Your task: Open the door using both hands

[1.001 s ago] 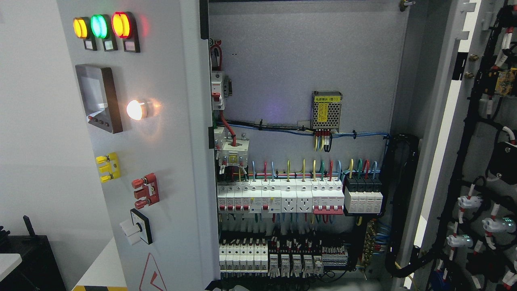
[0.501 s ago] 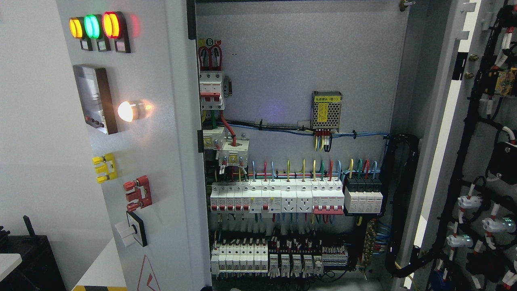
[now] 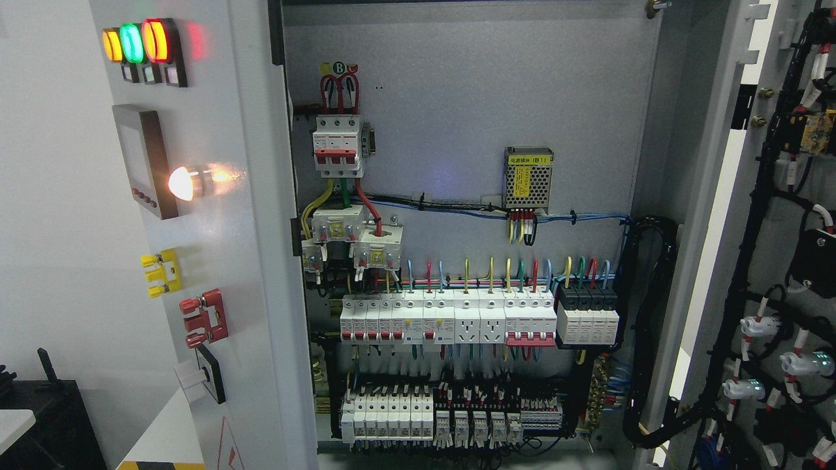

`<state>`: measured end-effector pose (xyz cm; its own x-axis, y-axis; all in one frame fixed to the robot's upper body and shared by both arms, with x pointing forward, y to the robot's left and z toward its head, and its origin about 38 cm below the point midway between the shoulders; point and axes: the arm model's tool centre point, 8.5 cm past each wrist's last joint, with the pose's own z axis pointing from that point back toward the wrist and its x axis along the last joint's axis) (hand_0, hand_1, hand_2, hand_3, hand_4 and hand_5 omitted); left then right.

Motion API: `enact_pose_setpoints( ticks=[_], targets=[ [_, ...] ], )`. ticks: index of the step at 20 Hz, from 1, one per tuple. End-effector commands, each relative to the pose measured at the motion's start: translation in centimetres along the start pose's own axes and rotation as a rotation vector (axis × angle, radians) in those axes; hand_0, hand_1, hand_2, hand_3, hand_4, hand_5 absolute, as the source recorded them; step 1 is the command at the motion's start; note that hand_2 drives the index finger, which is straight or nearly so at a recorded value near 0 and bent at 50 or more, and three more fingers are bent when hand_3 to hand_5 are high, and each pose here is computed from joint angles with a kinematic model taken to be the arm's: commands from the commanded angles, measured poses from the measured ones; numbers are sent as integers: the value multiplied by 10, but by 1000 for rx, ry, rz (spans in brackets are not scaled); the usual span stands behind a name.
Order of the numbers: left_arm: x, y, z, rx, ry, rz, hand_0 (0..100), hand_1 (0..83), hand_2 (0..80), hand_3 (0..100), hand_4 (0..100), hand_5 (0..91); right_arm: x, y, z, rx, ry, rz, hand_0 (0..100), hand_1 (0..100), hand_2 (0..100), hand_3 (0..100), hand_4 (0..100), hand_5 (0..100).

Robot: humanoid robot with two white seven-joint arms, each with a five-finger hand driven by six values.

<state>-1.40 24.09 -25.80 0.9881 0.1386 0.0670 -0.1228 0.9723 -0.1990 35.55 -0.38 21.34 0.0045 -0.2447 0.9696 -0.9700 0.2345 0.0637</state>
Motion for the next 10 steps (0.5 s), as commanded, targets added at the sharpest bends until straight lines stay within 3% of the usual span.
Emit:
enact_pose_setpoints(
  ticks=[1,10],
  targets=[
    [-22,-14,-1,-23,32,14,0,0,0,0,42,0,-7,4,-5,-25,14,-8,0,0,0,0,0,0],
    [-22,-14,-1,-23,32,14,0,0,0,0,42,0,-7,11,-12,-19,1,-15,0,0,0,0,0,0]
  ],
)
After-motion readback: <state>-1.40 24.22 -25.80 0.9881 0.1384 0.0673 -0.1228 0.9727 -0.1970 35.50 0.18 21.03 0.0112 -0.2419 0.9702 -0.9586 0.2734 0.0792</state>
